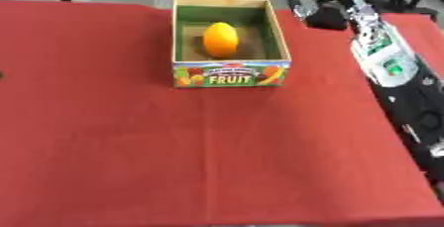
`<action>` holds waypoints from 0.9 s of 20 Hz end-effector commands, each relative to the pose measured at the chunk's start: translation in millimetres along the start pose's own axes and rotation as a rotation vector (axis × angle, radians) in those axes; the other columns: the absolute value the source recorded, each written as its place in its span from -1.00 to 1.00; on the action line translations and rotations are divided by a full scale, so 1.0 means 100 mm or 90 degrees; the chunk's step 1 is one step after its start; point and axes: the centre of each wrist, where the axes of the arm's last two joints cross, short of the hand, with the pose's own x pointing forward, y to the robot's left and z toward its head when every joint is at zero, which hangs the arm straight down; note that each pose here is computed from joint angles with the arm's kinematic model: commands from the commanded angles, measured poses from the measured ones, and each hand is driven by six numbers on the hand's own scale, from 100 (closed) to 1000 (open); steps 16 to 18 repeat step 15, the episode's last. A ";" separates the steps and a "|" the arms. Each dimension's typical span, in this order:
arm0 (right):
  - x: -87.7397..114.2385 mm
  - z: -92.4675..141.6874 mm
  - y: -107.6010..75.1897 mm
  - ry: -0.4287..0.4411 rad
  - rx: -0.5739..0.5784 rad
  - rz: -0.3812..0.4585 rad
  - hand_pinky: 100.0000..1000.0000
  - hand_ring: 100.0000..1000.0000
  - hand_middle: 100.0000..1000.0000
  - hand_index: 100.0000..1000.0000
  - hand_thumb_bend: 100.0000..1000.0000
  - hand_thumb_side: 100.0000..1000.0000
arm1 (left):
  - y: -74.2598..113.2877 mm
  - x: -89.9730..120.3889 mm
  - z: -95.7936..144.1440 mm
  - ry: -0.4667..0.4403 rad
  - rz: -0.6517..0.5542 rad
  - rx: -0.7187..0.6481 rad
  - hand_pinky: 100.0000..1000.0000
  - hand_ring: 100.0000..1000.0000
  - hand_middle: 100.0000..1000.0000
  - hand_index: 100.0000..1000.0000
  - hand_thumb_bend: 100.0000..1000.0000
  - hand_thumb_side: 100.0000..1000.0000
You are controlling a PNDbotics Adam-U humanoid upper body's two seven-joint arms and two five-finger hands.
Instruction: Pick up objects on the table and place them in the box.
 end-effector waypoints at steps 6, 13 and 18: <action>-0.08 0.14 -0.32 0.027 -0.108 -0.063 0.17 0.15 0.01 0.33 -0.40 -0.91 | 0.06 0.05 -0.03 -0.013 -0.009 0.006 0.37 0.50 0.25 0.20 0.17 -0.36; -0.19 0.24 -0.33 0.049 -0.131 -0.081 0.17 0.15 0.01 0.33 -0.39 -0.92 | 0.06 0.04 -0.02 -0.012 -0.009 0.008 0.37 0.51 0.26 0.20 0.16 -0.36; -0.22 0.26 -0.33 0.056 -0.136 -0.084 0.17 0.15 0.01 0.33 -0.40 -0.92 | 0.06 0.04 -0.02 -0.011 -0.009 0.009 0.37 0.51 0.26 0.20 0.16 -0.36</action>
